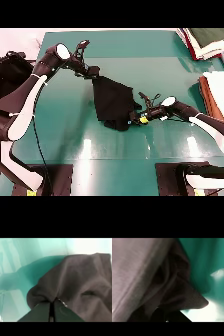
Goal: Fold the shirts.
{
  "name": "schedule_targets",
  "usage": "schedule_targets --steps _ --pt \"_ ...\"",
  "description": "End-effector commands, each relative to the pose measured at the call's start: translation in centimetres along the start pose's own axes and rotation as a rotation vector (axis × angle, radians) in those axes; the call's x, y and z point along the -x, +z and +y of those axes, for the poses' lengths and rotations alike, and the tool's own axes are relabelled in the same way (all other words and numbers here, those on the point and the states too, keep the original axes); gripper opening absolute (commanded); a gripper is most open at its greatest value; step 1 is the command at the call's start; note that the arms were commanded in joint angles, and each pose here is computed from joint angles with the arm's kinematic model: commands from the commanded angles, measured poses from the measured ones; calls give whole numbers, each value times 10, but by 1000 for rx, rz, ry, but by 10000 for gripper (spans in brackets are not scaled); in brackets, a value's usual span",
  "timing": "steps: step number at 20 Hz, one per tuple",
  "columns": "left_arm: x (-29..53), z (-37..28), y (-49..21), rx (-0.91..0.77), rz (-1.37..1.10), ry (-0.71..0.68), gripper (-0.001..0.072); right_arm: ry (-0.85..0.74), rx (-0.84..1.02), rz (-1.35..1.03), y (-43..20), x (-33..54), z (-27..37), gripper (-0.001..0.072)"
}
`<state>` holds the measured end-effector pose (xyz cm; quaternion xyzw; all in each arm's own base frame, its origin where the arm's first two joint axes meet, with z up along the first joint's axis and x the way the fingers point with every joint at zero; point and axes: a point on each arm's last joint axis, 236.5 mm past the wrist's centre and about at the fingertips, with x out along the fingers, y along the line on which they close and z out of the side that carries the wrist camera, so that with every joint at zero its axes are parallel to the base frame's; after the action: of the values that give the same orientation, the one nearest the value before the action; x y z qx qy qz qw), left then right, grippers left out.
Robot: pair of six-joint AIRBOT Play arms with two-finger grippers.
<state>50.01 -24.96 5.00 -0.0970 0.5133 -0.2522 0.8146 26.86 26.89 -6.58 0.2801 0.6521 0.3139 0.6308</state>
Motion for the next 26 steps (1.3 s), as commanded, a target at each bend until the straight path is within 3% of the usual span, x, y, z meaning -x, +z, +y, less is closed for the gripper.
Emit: schedule_targets --steps 1,6,10,12,16,20,26 --pt "41 -17 24 -39 -104 -2 25 -4 131 -93 25 25 25 18" --pt "243 -101 68 -288 -505 -11 25 -70 436 -358 34 188 114 18" --pt "408 -166 37 -418 -833 -48 24 -209 553 -644 6 323 170 17" --pt "437 -187 16 -456 -878 -82 24 -278 564 -749 -1 364 181 17" --pt "383 -197 -5 -492 -700 -120 24 -284 536 -735 9 369 175 17" --pt "249 -164 -42 -465 -332 -83 24 -259 407 -590 24 331 126 17" --pt "79 -127 -184 -384 189 -110 27 -300 234 -433 16 281 48 17"
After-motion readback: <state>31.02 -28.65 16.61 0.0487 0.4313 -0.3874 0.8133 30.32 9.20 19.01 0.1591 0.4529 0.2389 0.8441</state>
